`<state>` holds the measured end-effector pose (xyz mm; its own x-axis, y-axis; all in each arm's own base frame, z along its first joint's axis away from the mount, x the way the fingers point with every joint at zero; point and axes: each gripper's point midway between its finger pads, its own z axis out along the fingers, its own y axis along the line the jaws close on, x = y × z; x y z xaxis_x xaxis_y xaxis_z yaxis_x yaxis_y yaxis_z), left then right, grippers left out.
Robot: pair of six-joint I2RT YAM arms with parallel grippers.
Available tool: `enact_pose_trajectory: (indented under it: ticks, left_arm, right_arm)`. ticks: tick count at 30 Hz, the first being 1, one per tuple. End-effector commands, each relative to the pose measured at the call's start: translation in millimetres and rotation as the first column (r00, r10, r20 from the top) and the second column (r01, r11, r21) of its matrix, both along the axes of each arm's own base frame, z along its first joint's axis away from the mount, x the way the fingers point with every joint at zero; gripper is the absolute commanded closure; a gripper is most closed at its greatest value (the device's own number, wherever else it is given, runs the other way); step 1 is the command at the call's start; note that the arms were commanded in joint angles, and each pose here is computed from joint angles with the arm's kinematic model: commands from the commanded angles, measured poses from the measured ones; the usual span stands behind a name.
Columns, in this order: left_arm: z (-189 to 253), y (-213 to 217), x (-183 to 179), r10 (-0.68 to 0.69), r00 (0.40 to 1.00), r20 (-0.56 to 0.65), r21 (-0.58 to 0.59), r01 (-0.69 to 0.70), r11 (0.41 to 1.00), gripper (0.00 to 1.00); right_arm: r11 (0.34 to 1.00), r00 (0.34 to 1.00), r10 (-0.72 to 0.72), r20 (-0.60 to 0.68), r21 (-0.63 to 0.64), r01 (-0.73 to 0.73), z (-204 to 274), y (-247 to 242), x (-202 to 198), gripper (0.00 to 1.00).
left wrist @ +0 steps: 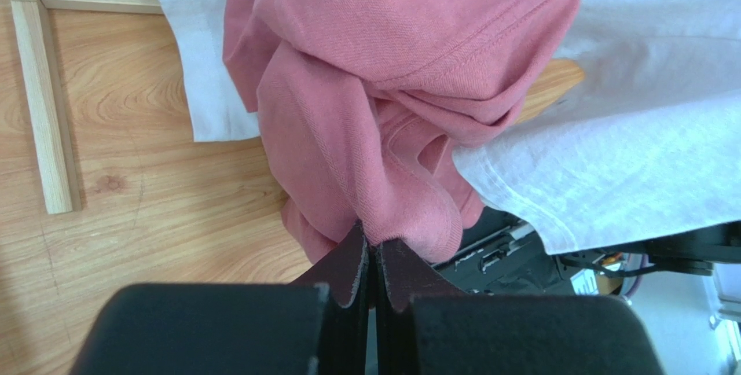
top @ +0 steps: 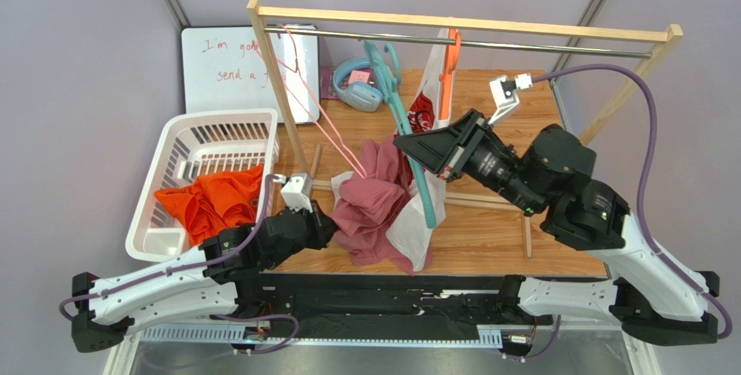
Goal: Remove the t-shirt from the hanger
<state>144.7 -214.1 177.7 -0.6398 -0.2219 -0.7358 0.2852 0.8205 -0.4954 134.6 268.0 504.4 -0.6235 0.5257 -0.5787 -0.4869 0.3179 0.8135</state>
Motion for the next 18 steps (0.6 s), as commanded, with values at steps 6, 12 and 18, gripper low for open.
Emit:
enact_pose_trajectory:
  ticks: [6,12,18]
  left_arm:
    - [13.5,8.9,-2.8,-0.012,0.999,0.036,-0.038,0.013,0.999,1.00]
    - [13.9,10.1,-5.4,-0.024,0.999,0.037,-0.048,0.025,0.999,1.00]
    - [18.1,12.1,-5.3,-0.027,0.998,0.054,-0.052,0.030,0.998,1.00]
  right_arm:
    - [0.995,0.988,-0.089,0.128,0.051,0.083,26.4,39.9,38.9,1.00]
    - [0.993,0.979,-0.115,0.166,0.051,0.108,21.0,55.9,55.8,1.00]
    - [0.989,0.971,-0.143,0.190,0.065,0.133,19.5,59.8,72.0,1.00]
